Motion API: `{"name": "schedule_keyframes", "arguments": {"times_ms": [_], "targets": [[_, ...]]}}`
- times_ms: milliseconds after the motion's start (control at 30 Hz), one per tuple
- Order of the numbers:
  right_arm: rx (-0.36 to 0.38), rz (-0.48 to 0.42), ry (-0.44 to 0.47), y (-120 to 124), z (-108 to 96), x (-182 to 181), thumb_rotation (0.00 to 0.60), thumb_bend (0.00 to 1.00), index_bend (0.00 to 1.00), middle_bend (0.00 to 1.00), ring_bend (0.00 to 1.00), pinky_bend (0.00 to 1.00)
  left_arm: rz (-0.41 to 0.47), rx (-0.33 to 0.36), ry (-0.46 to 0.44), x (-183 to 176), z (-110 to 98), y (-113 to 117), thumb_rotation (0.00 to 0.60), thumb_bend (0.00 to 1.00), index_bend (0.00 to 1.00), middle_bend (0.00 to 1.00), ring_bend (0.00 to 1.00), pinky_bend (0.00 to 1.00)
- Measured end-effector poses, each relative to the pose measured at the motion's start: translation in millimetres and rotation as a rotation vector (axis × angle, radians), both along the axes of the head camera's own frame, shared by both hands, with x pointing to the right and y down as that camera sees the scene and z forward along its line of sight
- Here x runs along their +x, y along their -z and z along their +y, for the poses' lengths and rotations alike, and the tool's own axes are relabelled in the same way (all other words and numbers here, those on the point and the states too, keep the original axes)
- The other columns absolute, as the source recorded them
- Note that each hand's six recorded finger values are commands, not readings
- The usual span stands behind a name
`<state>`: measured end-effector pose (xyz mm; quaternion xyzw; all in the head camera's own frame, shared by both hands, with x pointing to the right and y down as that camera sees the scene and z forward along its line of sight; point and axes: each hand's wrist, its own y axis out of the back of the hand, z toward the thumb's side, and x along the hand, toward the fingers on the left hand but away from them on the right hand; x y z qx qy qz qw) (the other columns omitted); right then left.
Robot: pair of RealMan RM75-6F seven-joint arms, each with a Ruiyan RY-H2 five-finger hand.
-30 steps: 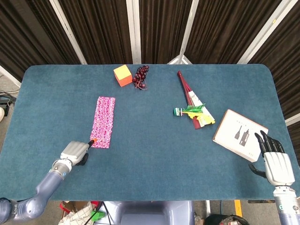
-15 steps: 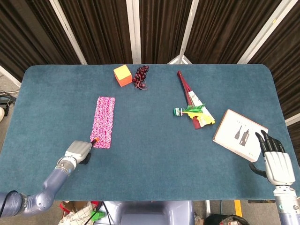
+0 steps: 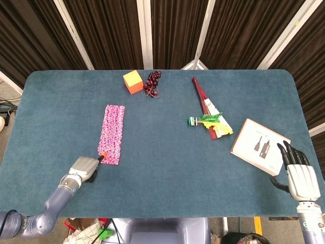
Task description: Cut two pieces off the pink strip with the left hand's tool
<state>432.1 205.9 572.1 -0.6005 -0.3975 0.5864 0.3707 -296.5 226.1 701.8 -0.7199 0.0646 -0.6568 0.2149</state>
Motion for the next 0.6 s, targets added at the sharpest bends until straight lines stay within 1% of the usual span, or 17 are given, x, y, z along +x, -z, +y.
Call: {"name": "schedule_keyframes", "arguments": {"times_ms": [167, 300, 500, 600], "targets": [[0.0, -0.001, 0.001, -0.1, -0.2, -1.0, 0.6, 0.22, 0.01, 0.0, 0.13, 0.15, 0.017, 0.012, -0.017, 3.2, 3.8, 4.5, 0.6, 0.89, 0.03, 0.93, 0.8, 0.77], [-0.001, -0.001, 0.0, 0.0, -0.1, -0.8, 0.6, 0.22, 0.01, 0.0, 0.13, 0.15, 0.025, 0.004, -0.033, 5.0, 10.8, 9.4, 0.6, 0.89, 0.03, 0.93, 0.8, 0.77], [0.0, -0.006, -0.002, 0.5, -0.1, -0.9, 0.6, 0.22, 0.01, 0.0, 0.13, 0.15, 0.004, -0.002, -0.052, 2.0, 17.3, 15.8, 0.6, 0.89, 0.03, 0.93, 0.8, 0.77], [0.0, -0.01, -0.001, 1.0, 0.0, -1.3, 0.6, 0.22, 0.01, 0.0, 0.13, 0.15, -0.022, -0.002, -0.062, -1.6, 19.8, 18.8, 0.6, 0.89, 0.04, 0.93, 0.8, 0.77]]}}
